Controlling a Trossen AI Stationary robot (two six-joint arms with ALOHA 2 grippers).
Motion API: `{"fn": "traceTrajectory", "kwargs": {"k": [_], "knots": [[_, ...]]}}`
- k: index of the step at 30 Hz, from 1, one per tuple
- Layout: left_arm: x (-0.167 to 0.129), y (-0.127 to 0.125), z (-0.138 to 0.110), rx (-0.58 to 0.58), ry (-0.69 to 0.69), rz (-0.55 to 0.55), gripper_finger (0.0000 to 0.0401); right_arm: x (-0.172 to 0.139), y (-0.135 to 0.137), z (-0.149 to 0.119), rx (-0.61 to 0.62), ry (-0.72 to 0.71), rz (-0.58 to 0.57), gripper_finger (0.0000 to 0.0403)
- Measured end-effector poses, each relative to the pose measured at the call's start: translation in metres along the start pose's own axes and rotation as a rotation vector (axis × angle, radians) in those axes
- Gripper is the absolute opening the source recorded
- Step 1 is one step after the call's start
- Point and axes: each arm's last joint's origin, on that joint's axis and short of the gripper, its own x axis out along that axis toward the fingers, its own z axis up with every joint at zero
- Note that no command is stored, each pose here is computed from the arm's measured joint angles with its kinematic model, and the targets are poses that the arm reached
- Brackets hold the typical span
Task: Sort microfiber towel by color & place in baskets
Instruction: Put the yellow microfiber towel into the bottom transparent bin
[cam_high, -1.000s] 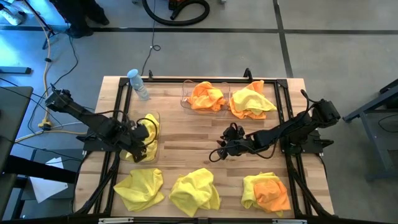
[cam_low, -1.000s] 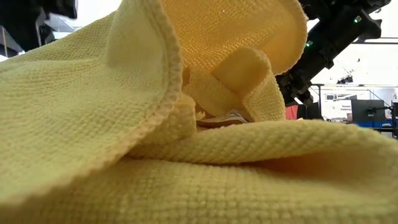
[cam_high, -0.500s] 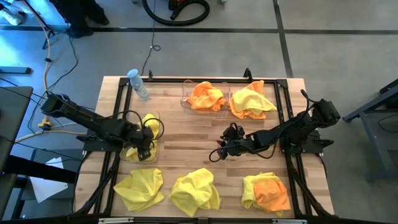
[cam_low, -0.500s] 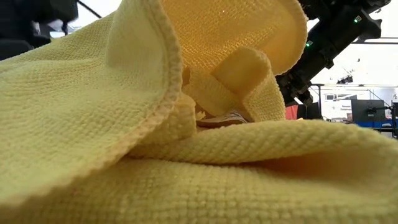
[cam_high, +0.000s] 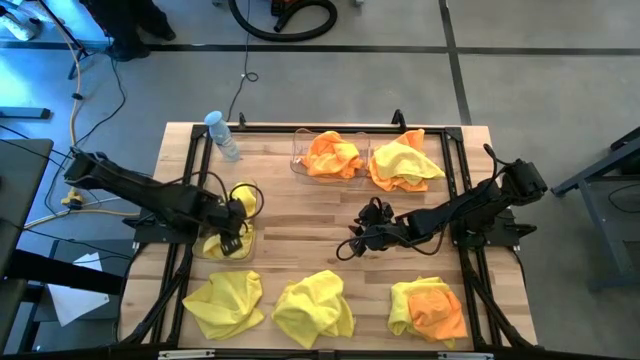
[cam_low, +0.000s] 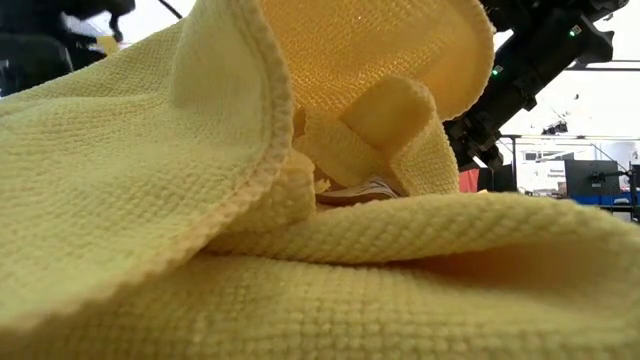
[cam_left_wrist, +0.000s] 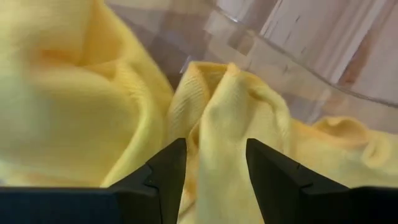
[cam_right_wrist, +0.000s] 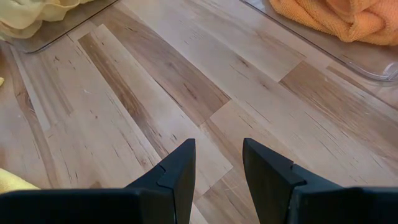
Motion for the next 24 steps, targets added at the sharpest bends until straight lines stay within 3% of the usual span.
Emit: {"fn": "traceTrajectory", "kwargs": {"k": [6, 14, 20, 24], "knots": [[-0.021, 0.002, 0.002, 0.029, -0.012, 0.048, 0.0156, 0.000, -0.001, 0.000, 0.000, 0.000, -0.003, 0.0129], [-0.041, 0.008, 0.004, 0.163, -0.206, 0.084, 0.0156, 0.003, -0.004, 0.004, -0.040, -0.003, -0.021, 0.0129], [-0.053, 0.018, 0.001, 0.255, -0.350, 0.171, 0.0156, 0.010, -0.017, 0.009, 0.061, 0.027, -0.074, 0.0129], [-0.059, 0.021, -0.001, 0.246, -0.387, 0.160, 0.0156, 0.015, -0.031, 0.013, 0.096, 0.066, -0.140, 0.0129]]}}
